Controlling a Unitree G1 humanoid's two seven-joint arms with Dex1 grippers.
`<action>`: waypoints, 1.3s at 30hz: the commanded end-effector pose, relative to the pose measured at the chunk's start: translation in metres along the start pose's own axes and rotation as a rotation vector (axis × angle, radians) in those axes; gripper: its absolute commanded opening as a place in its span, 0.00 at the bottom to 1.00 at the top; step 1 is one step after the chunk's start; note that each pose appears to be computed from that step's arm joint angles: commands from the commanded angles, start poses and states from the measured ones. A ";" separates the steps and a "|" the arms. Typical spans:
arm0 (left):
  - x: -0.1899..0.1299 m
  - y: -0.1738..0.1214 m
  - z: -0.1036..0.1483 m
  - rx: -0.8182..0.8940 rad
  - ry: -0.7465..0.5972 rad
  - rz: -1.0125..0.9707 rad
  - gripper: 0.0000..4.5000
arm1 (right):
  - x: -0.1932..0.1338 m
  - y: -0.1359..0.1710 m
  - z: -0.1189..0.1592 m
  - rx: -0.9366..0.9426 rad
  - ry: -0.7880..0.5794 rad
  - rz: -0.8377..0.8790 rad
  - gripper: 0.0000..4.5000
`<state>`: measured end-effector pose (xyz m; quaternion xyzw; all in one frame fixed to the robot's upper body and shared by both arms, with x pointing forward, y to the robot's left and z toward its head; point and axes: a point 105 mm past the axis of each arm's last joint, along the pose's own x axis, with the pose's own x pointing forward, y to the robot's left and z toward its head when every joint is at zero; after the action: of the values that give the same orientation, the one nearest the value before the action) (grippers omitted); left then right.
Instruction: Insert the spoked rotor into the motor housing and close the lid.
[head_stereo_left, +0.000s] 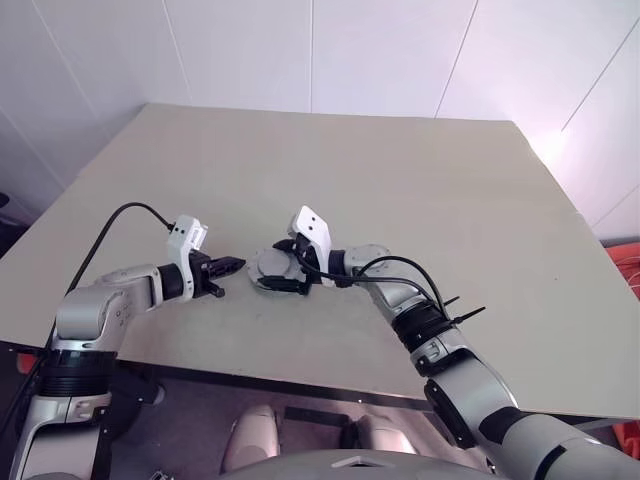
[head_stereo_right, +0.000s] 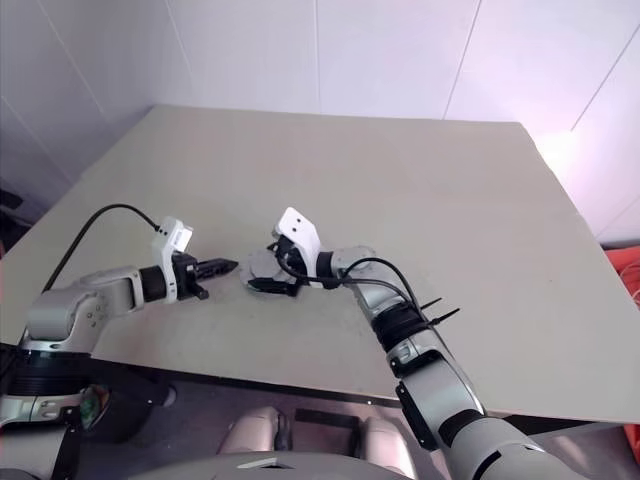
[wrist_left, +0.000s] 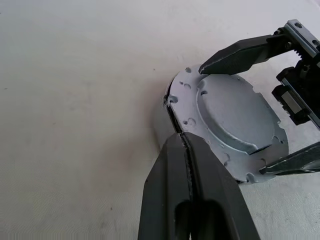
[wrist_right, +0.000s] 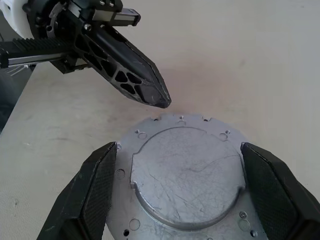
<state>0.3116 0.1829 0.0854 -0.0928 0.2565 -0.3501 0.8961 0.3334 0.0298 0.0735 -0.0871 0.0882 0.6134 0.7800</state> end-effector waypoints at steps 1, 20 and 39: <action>-0.006 -0.005 0.011 0.037 -0.026 -0.014 0.00 | 0.002 0.001 0.009 -0.043 -0.027 0.005 0.99; -0.030 0.014 -0.009 0.049 0.057 0.061 0.00 | 0.006 -0.004 0.009 -0.077 -0.029 -0.036 0.69; -0.027 0.010 -0.003 0.056 0.038 0.049 0.00 | 0.012 -0.003 -0.017 -0.086 0.043 -0.051 0.69</action>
<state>0.2935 0.2112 0.0730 -0.0690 0.2954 -0.3294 0.8941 0.3374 0.0392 0.0636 -0.1217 0.0575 0.5986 0.7897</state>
